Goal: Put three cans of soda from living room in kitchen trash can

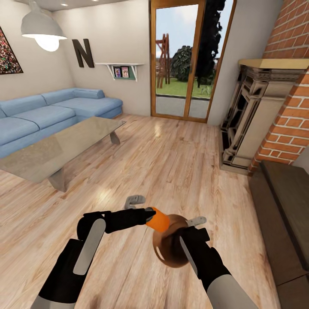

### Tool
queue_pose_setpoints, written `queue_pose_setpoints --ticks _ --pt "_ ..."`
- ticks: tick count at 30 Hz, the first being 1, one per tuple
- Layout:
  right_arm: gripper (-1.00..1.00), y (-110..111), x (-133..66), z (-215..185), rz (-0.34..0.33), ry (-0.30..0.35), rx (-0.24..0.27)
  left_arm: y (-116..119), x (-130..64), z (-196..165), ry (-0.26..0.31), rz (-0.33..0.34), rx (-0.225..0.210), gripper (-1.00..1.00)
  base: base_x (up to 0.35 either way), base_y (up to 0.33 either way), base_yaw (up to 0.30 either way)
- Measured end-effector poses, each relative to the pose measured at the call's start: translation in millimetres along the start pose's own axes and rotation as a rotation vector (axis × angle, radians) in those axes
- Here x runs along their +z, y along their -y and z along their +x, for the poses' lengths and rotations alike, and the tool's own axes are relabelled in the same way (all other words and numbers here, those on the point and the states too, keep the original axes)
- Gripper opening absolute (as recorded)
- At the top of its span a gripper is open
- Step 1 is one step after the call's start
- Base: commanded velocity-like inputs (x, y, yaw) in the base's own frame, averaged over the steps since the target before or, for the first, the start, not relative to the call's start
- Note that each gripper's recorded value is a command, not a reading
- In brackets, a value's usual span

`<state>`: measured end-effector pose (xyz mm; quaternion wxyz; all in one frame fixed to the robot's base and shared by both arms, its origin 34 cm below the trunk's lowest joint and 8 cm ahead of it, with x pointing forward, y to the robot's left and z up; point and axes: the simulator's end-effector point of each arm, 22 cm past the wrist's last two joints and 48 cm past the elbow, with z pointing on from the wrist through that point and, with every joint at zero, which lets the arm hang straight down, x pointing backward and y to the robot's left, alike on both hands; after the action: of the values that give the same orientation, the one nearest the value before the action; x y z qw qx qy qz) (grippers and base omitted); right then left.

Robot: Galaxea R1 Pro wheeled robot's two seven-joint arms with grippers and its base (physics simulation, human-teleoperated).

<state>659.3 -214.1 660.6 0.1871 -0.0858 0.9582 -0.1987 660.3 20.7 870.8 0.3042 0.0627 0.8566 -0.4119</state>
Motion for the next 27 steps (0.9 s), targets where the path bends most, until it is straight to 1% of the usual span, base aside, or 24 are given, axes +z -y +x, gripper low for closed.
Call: queue_pose_setpoints --ticks 4,9,13,15,18,23,27 --pt "-1.00 1 -0.1 0 0.003 0.001 -0.002 -2 1.8 -2 0.014 -0.005 -0.001 -1.00 0.000 0.000 0.000" --pt "-1.00 -1 -1.0 -1 0.002 0.004 -0.008 -9 6.3 1 0.012 -0.017 -0.012 -1.00 0.000 0.000 0.000" --pt "-1.00 -4 -2.1 -2 -0.006 0.007 -0.011 -19 11.2 5 0.015 -0.036 -0.024 -1.00 0.000 0.000 0.000" --pt "-1.00 -5 -2.3 -2 -0.011 0.006 -0.009 -25 14.0 7 0.015 -0.047 -0.032 -1.00 0.000 0.000 0.000" --pt "-1.00 -7 -2.5 -1 -0.017 0.003 -0.005 -43 23.1 20 -0.002 -0.079 -0.063 -1.00 0.000 0.000 0.000" --pt "-1.00 -7 -2.7 -1 -0.017 0.003 -0.006 -52 27.9 26 -0.003 -0.090 -0.084 -1.00 0.000 0.000 0.000" --pt "-1.00 -8 -2.9 -1 -0.019 0.003 -0.005 -54 29.1 28 -0.003 -0.091 -0.089 -1.00 0.000 0.000 0.000"
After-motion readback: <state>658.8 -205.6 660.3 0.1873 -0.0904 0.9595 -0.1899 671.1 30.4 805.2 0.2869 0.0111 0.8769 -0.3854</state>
